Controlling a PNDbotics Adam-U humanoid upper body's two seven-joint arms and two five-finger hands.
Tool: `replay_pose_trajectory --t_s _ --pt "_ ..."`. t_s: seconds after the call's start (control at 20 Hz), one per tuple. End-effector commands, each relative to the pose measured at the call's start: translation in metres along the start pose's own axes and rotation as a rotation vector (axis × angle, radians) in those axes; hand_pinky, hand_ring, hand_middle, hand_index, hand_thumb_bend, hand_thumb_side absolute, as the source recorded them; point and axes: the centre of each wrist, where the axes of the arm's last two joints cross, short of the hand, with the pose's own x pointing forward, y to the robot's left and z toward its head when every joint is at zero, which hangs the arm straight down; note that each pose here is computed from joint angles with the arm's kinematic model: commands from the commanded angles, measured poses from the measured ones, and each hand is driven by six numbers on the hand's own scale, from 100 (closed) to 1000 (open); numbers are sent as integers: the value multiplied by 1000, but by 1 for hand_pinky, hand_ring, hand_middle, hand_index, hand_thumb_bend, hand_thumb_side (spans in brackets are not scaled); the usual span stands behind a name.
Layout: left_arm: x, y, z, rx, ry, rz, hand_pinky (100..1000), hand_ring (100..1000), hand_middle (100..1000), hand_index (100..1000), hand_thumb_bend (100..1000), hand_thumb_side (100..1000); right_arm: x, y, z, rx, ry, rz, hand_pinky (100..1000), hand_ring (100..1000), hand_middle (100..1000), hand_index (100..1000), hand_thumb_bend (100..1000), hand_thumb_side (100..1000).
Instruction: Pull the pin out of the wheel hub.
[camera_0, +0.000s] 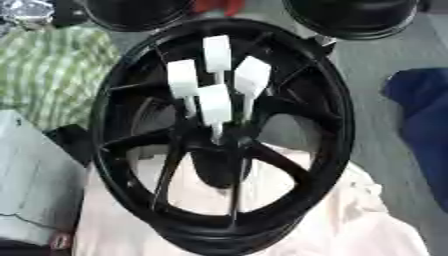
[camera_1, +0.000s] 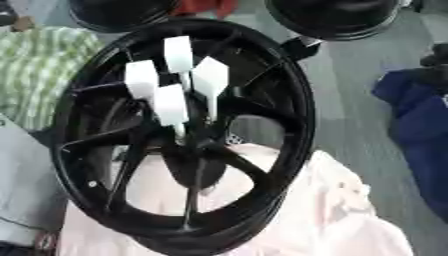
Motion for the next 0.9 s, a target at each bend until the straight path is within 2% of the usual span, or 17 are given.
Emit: replay_pose_trajectory --t_s 0.05,0.5,0.9 --pt "6 9 9 -7 17 -35 862 805 733 849 312 501 9 -4 -4 16 -28 32 746 656 645 753 426 471" --pt "13 3 7 -58 22 -58 856 799 713 858 362 508 9 -4 -4 19 -28 34 746 655 645 753 426 469" --pt "20 -3 -6 -114 -12 -96 855 805 733 874 412 476 10 -3 -5 27 -29 32 747 656 645 753 425 470"
